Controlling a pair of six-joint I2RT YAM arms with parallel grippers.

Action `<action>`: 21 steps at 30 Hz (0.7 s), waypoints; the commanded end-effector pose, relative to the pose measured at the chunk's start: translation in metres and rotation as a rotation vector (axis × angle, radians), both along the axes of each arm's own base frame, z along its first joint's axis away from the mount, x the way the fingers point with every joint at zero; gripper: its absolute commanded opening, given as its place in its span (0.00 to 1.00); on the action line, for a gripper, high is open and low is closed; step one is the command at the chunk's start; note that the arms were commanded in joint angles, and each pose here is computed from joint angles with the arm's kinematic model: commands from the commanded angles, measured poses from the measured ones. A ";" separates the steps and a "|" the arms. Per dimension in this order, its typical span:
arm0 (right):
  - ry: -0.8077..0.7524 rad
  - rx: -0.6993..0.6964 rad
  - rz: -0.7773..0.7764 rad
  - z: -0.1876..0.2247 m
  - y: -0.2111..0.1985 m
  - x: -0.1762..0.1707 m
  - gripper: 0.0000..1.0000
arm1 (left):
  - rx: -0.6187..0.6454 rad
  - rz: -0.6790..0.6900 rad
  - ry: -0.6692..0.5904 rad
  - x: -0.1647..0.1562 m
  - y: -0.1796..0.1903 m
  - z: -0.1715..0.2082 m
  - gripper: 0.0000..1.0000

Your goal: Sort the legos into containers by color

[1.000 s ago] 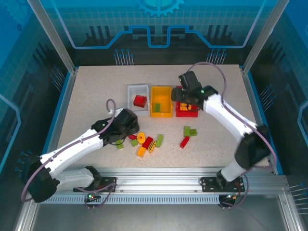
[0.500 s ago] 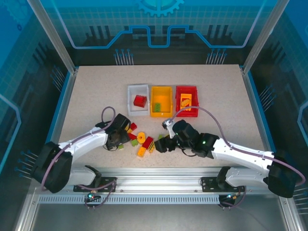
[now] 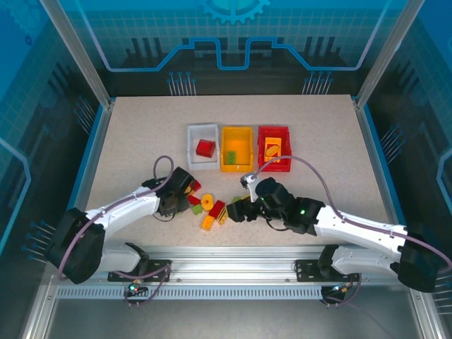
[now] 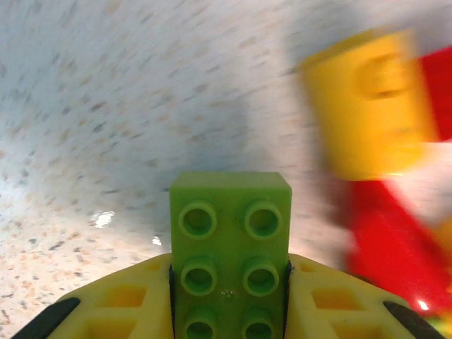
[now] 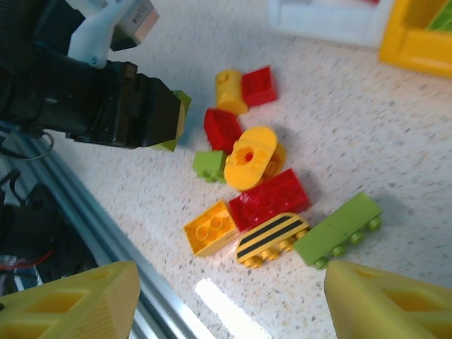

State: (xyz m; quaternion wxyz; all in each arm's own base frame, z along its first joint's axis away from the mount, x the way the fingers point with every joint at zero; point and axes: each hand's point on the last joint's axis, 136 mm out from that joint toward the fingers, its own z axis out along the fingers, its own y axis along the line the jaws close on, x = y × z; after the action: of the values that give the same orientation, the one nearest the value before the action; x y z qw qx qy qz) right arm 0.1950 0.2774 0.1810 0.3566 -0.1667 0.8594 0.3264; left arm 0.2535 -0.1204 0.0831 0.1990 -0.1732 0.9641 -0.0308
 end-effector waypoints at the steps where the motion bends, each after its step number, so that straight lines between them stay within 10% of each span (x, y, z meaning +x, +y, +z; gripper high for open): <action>1: -0.116 0.112 -0.194 0.034 -0.031 0.027 0.71 | 0.007 -0.137 -0.116 0.037 -0.037 0.054 0.28; 11: -0.184 0.182 -0.439 0.065 -0.085 0.083 0.72 | -0.052 -0.344 -0.141 0.149 -0.151 0.070 0.29; 21: -0.142 0.184 -0.464 0.058 -0.095 0.088 0.72 | -0.035 -0.341 -0.050 0.212 -0.172 0.016 0.31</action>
State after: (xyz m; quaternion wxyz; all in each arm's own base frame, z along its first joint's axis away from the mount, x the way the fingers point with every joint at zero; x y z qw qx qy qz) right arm 0.2819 0.1827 0.2320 0.4965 0.0373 0.8176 0.2892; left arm 0.4647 -0.3016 0.1025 0.2365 -0.0145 0.9674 -0.0897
